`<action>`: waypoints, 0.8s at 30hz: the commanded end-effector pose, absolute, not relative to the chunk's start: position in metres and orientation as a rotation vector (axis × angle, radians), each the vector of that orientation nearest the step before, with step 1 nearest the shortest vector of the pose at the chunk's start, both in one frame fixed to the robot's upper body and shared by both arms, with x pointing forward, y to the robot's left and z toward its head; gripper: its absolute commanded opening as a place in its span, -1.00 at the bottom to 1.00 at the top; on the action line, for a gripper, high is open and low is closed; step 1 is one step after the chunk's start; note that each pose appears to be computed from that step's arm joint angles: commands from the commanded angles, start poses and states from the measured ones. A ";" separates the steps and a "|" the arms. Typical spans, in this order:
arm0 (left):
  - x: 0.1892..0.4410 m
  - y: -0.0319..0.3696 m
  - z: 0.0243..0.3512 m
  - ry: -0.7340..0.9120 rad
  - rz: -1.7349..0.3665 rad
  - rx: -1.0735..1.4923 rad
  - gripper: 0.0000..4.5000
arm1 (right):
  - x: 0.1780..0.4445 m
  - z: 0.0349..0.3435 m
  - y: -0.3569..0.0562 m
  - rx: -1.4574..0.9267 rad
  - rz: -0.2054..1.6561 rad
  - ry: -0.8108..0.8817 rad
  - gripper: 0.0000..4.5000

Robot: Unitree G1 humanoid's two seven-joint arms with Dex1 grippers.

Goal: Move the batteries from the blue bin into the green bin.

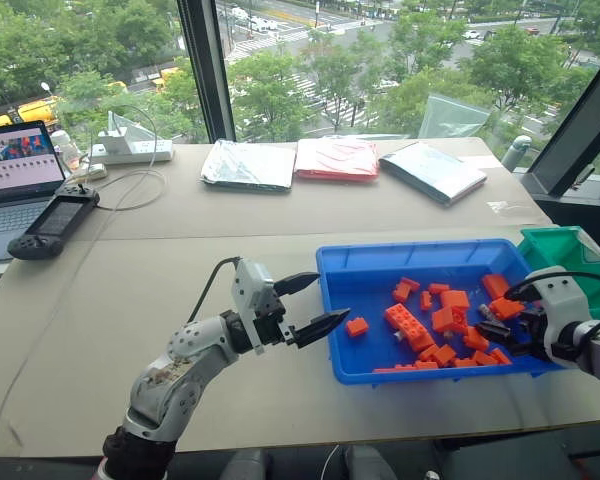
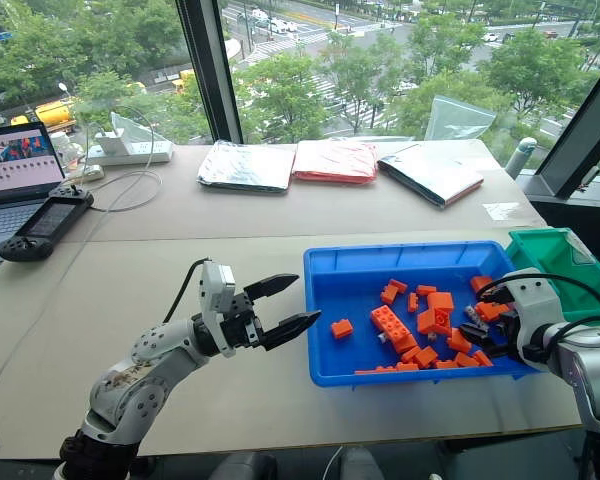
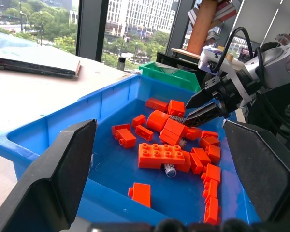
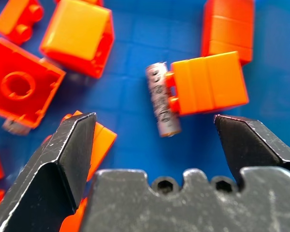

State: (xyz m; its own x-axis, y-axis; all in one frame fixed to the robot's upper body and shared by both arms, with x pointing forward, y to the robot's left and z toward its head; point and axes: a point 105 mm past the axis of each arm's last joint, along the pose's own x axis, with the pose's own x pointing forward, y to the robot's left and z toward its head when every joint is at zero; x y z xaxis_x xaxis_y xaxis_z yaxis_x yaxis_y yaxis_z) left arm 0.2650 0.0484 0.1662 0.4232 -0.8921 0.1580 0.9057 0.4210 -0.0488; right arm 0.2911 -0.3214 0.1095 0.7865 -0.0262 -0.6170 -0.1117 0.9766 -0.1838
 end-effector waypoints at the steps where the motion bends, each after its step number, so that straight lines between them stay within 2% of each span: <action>1: 0.263 0.046 0.176 -0.151 -1.142 -0.127 1.00 | 0.296 0.116 -0.316 -0.235 0.060 0.627 0.41; 3: 0.263 0.046 0.176 -0.151 -1.140 -0.127 1.00 | 0.297 0.115 -0.315 -0.237 0.062 0.625 0.09; 4: 0.263 0.046 0.176 -0.151 -1.140 -0.127 1.00 | 0.297 0.115 -0.315 -0.238 0.063 0.626 0.02; 9: 0.262 0.047 0.176 -0.149 -1.140 -0.126 1.00 | 0.295 0.113 -0.315 -0.248 0.069 0.638 -0.80; 10: 0.262 0.047 0.176 -0.149 -1.140 -0.126 1.00 | 0.294 0.114 -0.315 -0.249 0.075 0.640 -0.88; 20: 0.264 0.047 0.175 -0.144 -1.138 -0.127 1.00 | 0.290 0.129 -0.313 -0.268 0.107 0.629 -0.88; 24: 0.264 0.047 0.175 -0.142 -1.136 -0.126 1.00 | 0.283 0.148 -0.298 -0.268 0.191 0.596 -0.88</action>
State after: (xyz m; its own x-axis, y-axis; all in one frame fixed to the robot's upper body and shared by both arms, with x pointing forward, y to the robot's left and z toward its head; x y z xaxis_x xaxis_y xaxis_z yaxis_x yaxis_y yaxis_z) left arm 0.2656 0.0485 0.1666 0.4259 -0.8911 0.1567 0.9044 0.4239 -0.0480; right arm 0.2853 -0.3039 0.1200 0.7726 0.0671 -0.6313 -0.2231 0.9596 -0.1711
